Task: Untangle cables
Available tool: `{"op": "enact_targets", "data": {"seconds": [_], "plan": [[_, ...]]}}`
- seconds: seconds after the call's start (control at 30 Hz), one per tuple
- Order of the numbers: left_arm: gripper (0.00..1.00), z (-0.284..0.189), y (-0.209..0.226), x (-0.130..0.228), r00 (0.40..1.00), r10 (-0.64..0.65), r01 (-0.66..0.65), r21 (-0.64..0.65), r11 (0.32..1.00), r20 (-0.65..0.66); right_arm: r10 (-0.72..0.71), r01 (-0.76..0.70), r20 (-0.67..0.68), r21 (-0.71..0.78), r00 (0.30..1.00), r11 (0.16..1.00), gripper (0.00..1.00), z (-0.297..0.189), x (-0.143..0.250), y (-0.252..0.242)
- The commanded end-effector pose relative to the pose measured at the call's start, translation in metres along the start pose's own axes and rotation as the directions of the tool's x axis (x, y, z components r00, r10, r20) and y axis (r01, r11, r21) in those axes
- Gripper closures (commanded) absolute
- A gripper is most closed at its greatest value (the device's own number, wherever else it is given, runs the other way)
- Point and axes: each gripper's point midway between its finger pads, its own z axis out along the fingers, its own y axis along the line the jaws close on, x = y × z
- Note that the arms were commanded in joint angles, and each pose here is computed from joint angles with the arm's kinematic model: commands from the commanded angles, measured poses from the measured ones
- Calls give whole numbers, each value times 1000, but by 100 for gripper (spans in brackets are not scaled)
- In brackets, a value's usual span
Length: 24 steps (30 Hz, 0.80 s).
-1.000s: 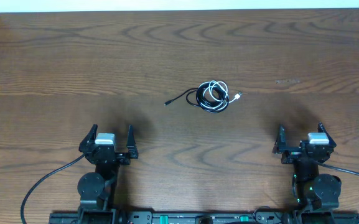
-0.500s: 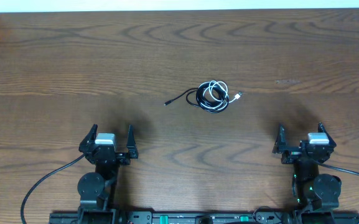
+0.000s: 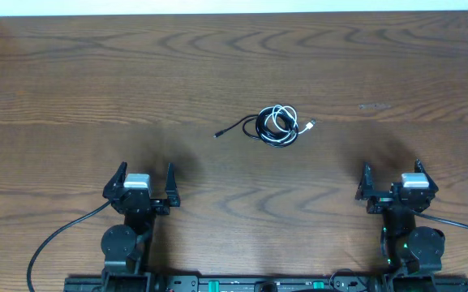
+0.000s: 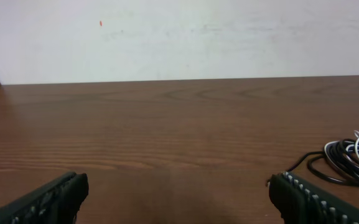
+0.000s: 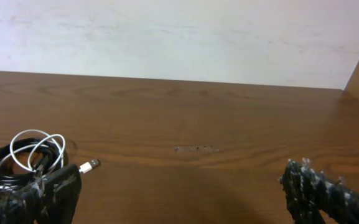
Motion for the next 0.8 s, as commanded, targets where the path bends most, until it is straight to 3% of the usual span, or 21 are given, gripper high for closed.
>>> {"op": "enact_targets", "data": {"seconds": [0.0, 0.4, 0.6, 0.77], "plan": [[2, 0, 2, 15, 999, 10, -11, -13, 1000, -49, -11, 11, -6, -2, 1000, 1000, 1, 0, 2, 0], [2, 0, 3, 15, 999, 17, -18, -16, 1000, -48, -12, 12, -4, -1, 1000, 1000, 1, 0, 1, 0], [2, 0, 3, 15, 998, -29, 28, -17, 999, -47, -12, 12, -3, -1, 1000, 1000, 1, 0, 1, 0], [2, 0, 4, 15, 989, -143, 142, -29, 989, -44, -10, 10, 15, 3, 1000, 1000, 1, 0, -4, -1]]}}
